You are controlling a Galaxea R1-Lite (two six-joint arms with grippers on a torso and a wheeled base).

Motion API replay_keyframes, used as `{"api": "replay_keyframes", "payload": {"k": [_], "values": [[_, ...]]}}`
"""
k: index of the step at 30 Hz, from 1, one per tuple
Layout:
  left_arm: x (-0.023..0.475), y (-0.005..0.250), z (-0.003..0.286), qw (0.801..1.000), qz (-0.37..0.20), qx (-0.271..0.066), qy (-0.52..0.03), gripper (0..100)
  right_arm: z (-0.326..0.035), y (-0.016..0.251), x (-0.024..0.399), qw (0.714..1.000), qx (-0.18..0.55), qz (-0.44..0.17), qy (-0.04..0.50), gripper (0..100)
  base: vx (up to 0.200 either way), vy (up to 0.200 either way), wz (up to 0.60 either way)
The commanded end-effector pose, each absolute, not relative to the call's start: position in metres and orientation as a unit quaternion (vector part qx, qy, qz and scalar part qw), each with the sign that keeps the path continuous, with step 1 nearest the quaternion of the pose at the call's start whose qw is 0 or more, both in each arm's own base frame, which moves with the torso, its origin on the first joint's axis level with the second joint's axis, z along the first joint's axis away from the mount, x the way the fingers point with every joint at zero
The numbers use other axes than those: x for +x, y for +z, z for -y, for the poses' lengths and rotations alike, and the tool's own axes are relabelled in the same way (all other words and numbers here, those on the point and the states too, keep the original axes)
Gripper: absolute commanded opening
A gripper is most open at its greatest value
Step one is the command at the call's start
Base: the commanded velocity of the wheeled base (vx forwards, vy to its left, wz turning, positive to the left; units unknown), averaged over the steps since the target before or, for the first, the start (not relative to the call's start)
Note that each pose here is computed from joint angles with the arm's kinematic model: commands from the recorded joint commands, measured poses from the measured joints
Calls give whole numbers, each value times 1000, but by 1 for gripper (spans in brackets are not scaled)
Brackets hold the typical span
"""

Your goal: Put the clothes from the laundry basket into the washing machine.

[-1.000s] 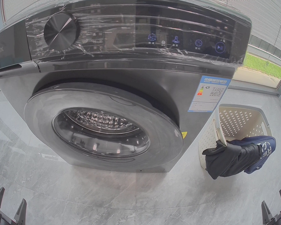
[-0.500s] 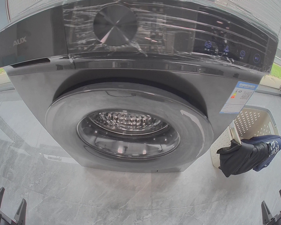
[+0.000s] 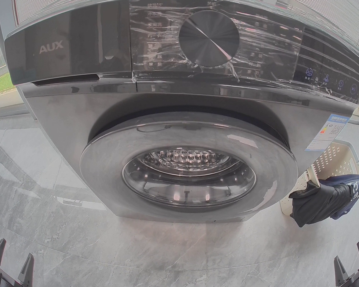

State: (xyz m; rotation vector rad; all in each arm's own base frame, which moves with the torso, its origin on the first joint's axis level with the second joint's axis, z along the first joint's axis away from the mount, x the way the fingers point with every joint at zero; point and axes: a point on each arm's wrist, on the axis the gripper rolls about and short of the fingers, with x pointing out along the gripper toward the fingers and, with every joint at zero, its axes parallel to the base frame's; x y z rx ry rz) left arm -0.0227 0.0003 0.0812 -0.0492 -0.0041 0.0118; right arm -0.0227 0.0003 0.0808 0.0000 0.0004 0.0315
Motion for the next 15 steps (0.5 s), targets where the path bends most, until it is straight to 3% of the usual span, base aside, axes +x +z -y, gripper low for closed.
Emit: {"api": "replay_keyframes", "payload": {"k": [1,8,15], "values": [[-22,76,0,1000,-1,-25,6,100,0,75,-23,1000,0,0,16,100,0,0,0],[-22,76,0,1000,-1,-25,6,100,0,75,-23,1000,0,0,16,100,0,0,0],[-22,76,0,1000,-1,-25,6,100,0,76,-23,1000,0,1,15,100,0,-171,0]]}}
